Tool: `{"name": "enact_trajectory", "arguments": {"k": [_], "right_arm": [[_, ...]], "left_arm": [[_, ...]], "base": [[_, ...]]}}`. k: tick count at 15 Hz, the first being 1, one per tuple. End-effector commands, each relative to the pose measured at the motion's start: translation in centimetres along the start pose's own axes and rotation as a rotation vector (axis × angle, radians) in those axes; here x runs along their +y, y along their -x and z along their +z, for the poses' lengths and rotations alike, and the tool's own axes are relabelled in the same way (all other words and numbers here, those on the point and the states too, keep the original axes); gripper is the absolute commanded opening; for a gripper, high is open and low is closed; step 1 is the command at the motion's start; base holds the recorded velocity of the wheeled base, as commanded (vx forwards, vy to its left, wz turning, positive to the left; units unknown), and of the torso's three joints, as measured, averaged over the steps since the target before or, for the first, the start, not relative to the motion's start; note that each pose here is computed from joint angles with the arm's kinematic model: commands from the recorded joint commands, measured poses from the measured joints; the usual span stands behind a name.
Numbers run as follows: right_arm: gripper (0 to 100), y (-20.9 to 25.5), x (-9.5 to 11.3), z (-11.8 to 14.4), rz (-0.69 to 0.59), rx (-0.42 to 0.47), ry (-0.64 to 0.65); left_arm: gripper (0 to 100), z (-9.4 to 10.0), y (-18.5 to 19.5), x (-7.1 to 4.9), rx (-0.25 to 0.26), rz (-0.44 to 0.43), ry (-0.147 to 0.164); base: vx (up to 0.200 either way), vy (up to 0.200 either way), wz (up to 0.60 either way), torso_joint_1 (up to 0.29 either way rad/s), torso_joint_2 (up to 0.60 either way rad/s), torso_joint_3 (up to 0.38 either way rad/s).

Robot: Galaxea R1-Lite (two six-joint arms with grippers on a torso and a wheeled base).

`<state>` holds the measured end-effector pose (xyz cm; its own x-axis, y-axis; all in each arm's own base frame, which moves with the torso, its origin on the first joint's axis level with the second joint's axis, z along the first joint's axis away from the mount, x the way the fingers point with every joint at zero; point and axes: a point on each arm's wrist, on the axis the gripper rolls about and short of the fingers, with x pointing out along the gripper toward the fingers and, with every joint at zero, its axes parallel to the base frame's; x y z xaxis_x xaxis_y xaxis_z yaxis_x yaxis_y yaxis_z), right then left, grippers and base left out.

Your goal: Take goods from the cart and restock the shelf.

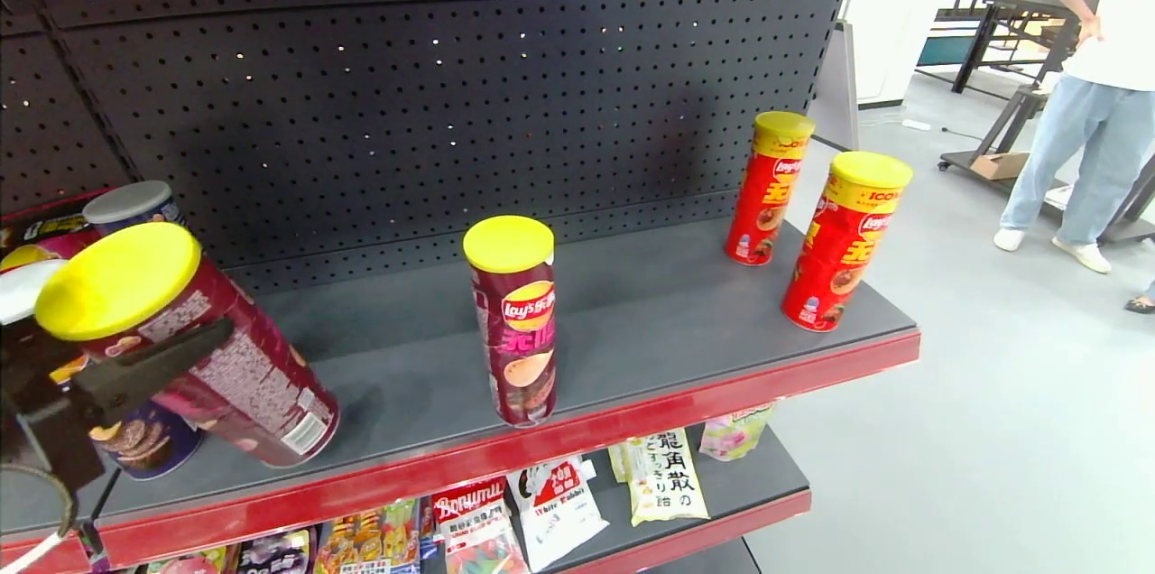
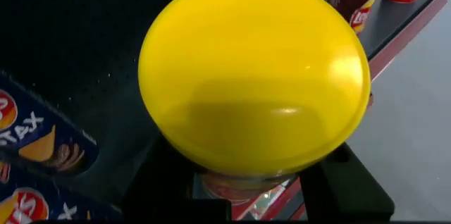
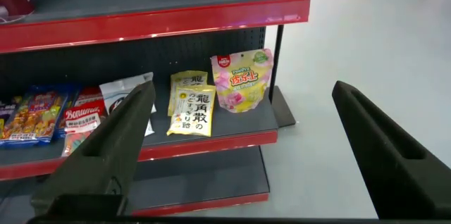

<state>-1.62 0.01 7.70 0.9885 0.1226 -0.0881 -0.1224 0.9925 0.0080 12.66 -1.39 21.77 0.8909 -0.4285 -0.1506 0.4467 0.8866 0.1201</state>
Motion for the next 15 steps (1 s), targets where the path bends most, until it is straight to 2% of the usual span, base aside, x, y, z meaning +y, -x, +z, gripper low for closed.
{"name": "enact_trajectory", "arguments": {"k": [1, 4, 5, 6, 8, 11, 15], "right_arm": [[100, 0.0, 0.0, 0.0, 0.001, 0.005, 0.0], [100, 0.0, 0.0, 0.0, 0.001, 0.005, 0.0], [100, 0.0, 0.0, 0.0, 0.001, 0.005, 0.0], [100, 0.0, 0.0, 0.0, 0.001, 0.005, 0.0], [100, 0.0, 0.0, 0.0, 0.001, 0.005, 0.0], [100, 0.0, 0.0, 0.0, 0.001, 0.005, 0.0], [100, 0.0, 0.0, 0.0, 0.001, 0.005, 0.0]], "left_arm": [[0, -0.5, -3.1, 0.8, 0.05, -0.034, 0.019], [0, -0.5, -4.9, 1.2, 0.063, -0.048, 0.026], [0, -0.3, -5.5, 1.0, 0.063, -0.069, 0.036], [0, 0.0, -6.2, 1.1, 0.057, -0.071, 0.06], [0, 0.9, -8.0, 1.1, 0.05, -0.094, 0.075], [0, 1.5, -11.5, 2.1, 0.047, -0.07, 0.072], [0, 1.6, -15.4, 2.1, 0.03, -0.082, 0.062]], "base": [[0.0, 0.0, 0.0, 0.0, 0.0, 0.0], [0.0, 0.0, 0.0, 0.0, 0.0, 0.0], [0.0, 0.0, 0.0, 0.0, 0.0, 0.0], [0.0, 0.0, 0.0, 0.0, 0.0, 0.0], [0.0, 0.0, 0.0, 0.0, 0.0, 0.0], [0.0, 0.0, 0.0, 0.0, 0.0, 0.0], [0.0, 0.0, 0.0, 0.0, 0.0, 0.0]]}}
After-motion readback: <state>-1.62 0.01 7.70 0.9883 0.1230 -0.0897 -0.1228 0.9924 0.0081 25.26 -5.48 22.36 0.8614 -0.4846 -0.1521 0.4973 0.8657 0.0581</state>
